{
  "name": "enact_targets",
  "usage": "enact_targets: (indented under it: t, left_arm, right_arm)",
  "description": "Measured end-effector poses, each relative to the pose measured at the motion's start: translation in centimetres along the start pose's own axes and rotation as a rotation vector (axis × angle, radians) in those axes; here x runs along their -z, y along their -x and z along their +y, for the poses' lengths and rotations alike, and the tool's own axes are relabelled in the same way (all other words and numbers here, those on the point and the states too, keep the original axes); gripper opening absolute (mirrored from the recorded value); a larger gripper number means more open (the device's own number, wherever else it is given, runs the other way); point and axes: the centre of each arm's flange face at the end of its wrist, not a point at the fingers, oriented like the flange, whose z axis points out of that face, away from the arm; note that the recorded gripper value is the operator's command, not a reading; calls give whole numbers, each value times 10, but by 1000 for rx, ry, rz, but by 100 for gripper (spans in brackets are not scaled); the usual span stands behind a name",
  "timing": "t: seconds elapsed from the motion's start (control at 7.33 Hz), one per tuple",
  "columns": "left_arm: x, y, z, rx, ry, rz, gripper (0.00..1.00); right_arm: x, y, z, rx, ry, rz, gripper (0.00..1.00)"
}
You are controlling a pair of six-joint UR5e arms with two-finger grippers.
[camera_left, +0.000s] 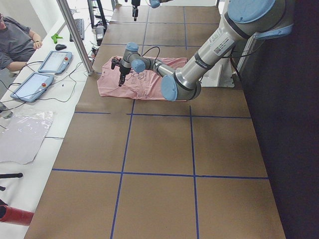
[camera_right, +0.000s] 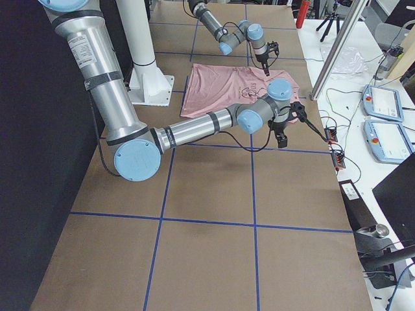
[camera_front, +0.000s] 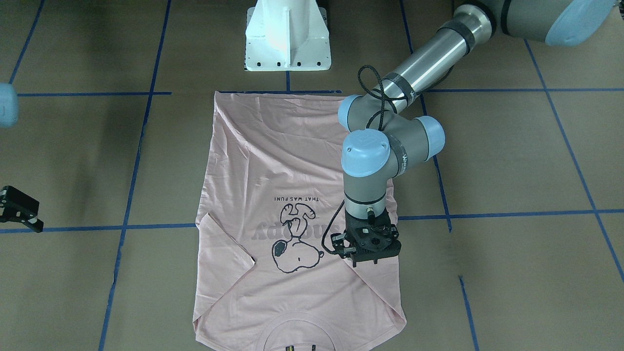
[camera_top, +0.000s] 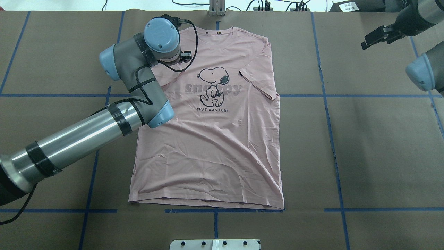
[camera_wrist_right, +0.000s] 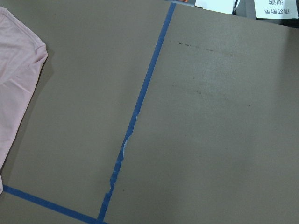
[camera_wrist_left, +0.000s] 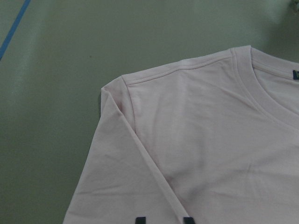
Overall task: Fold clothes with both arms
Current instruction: 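Lower both grippers to the shirt hem corners nearest the robot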
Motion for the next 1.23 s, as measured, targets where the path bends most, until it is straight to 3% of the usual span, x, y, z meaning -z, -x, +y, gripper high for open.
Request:
enact_targets:
  t: [0.27,0.55,0.82,1.09,1.23]
  left_arm:
    - [44,27,26,-64,17,113,100]
    - [97,57,61,-93,21,202,100]
    - [150,76,119,-117,54,286,100]
    - [180,93,177,-88,102,330,100]
    - [189,103,204,-72,124,335,91]
  right_arm:
    - [12,26,2,-55,-21,-27,100]
    - [17,96,32,-151,-22,-82,100]
    - [19,181,109,-248,-21,-111,98]
    - [11,252,192,-332,-24,-102,89]
    - [2,281,232,-373,-24,-89,89]
